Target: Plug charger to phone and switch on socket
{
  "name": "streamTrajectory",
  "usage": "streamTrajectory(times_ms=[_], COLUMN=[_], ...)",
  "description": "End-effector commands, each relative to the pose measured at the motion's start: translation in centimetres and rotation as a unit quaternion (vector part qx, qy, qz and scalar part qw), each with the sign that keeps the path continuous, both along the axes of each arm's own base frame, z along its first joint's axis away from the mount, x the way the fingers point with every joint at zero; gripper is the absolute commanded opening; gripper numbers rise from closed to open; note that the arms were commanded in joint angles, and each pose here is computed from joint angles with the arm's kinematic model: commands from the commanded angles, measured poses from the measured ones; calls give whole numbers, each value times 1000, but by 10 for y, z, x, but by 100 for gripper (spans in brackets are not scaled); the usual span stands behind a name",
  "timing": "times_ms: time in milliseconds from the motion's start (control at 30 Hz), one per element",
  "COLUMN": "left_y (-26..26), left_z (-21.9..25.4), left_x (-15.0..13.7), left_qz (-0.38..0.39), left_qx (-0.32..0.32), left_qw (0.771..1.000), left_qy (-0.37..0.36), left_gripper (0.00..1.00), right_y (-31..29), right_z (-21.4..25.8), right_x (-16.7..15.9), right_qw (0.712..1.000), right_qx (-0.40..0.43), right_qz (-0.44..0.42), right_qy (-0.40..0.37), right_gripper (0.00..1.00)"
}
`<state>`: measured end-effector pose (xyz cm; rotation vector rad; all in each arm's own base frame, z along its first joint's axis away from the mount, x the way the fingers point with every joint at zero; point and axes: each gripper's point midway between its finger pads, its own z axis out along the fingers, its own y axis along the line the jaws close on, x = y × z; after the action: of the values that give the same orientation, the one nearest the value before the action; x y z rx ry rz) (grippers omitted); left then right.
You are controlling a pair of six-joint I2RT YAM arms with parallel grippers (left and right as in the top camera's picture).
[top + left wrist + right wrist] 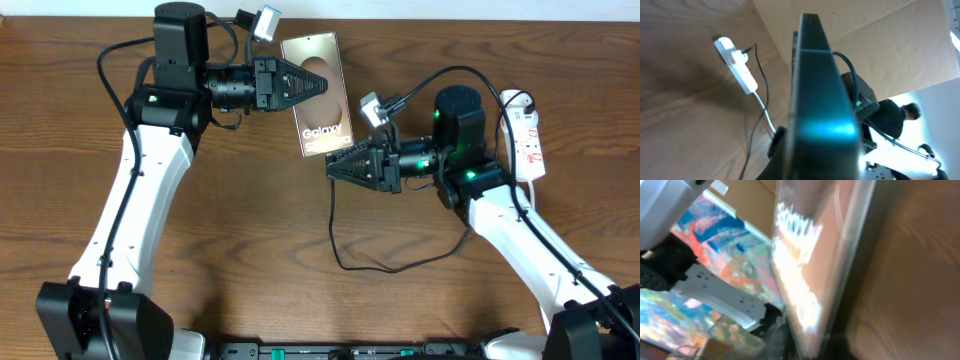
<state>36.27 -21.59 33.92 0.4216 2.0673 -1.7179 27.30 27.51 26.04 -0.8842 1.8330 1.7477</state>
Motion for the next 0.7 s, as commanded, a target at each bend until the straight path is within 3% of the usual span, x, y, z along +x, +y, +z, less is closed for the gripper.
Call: streamTrajectory(times_ms=[0,467,667], left_y=[-1,-2,2], left_z=[15,20,22], left_x=[-10,-19,-8], left_qz=[-23,-51,-25], left_qx=[-17,-29,-24], left_qw=[1000,998,999], left_qy=[-10,-27,-25], left_gripper=[7,7,7], right_y=[4,4,2], right_z=[-5,8,12], right_x=[0,8,-10], right_qw=[1000,1000,999], right_qx=[-7,7,17], right_qz=[-6,-20,30], right_qy=[-1,11,20], right_gripper=[1,1,1])
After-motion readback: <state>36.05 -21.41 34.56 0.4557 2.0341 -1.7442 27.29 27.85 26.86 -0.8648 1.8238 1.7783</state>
